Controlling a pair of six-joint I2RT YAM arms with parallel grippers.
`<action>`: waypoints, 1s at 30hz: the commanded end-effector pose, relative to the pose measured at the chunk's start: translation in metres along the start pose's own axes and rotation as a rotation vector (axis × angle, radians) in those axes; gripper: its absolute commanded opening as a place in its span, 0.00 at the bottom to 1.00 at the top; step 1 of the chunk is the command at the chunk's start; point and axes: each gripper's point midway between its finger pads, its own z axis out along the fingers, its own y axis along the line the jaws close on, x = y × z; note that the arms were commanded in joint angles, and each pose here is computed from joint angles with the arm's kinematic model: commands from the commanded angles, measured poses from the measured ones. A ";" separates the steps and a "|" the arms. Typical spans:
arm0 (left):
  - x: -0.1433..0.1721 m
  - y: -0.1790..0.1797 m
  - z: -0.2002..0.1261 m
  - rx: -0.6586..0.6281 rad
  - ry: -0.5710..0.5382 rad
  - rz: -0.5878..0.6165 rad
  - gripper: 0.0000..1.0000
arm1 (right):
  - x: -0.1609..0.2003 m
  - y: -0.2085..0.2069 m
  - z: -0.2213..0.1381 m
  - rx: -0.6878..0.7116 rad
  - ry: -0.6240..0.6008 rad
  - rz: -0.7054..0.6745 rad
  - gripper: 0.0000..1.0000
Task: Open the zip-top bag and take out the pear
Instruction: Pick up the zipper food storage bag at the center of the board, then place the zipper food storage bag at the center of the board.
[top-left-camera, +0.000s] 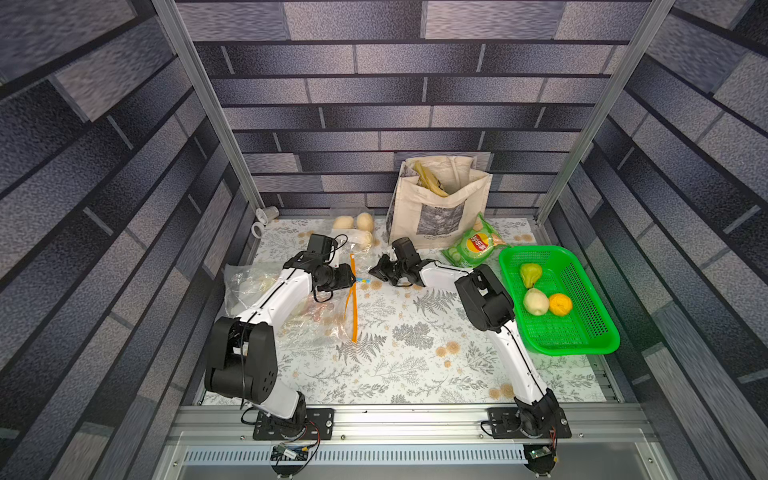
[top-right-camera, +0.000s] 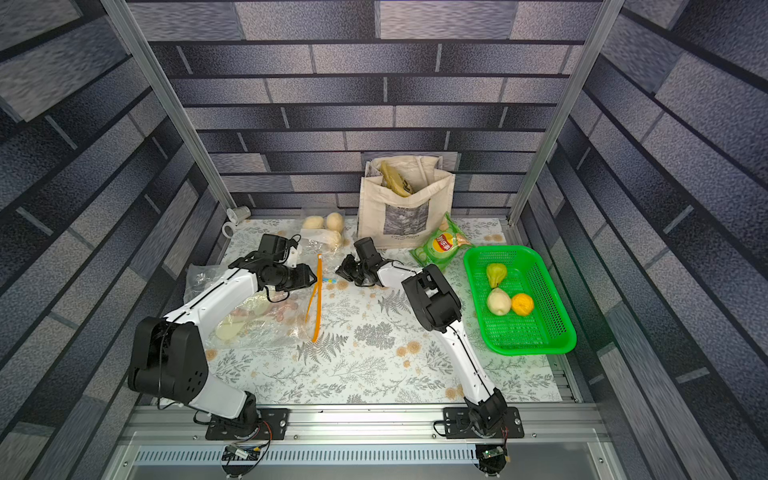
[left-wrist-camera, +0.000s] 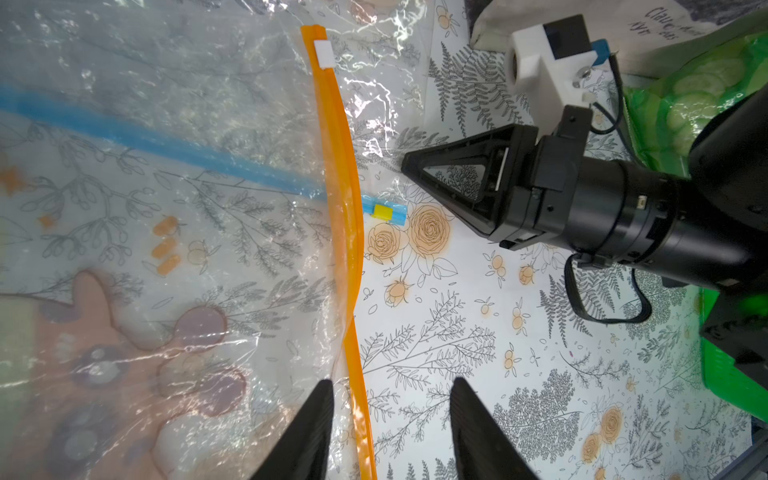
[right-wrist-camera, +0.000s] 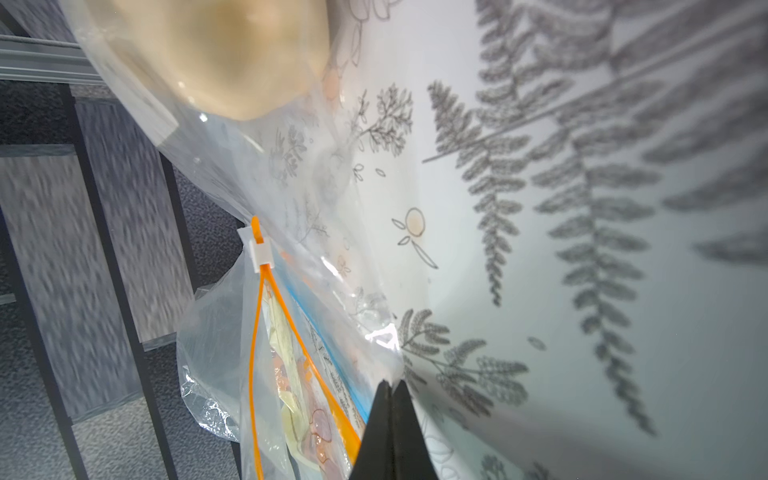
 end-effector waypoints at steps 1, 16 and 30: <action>-0.003 -0.002 -0.018 -0.015 -0.042 0.014 0.48 | 0.001 0.018 0.001 -0.053 0.012 -0.056 0.00; -0.013 0.004 -0.038 -0.063 -0.100 0.026 0.48 | -0.032 0.106 -0.127 -0.179 -0.162 -0.314 0.00; -0.029 -0.005 -0.059 -0.046 -0.185 0.066 0.48 | -0.004 0.191 -0.230 -0.303 -0.193 -0.610 0.00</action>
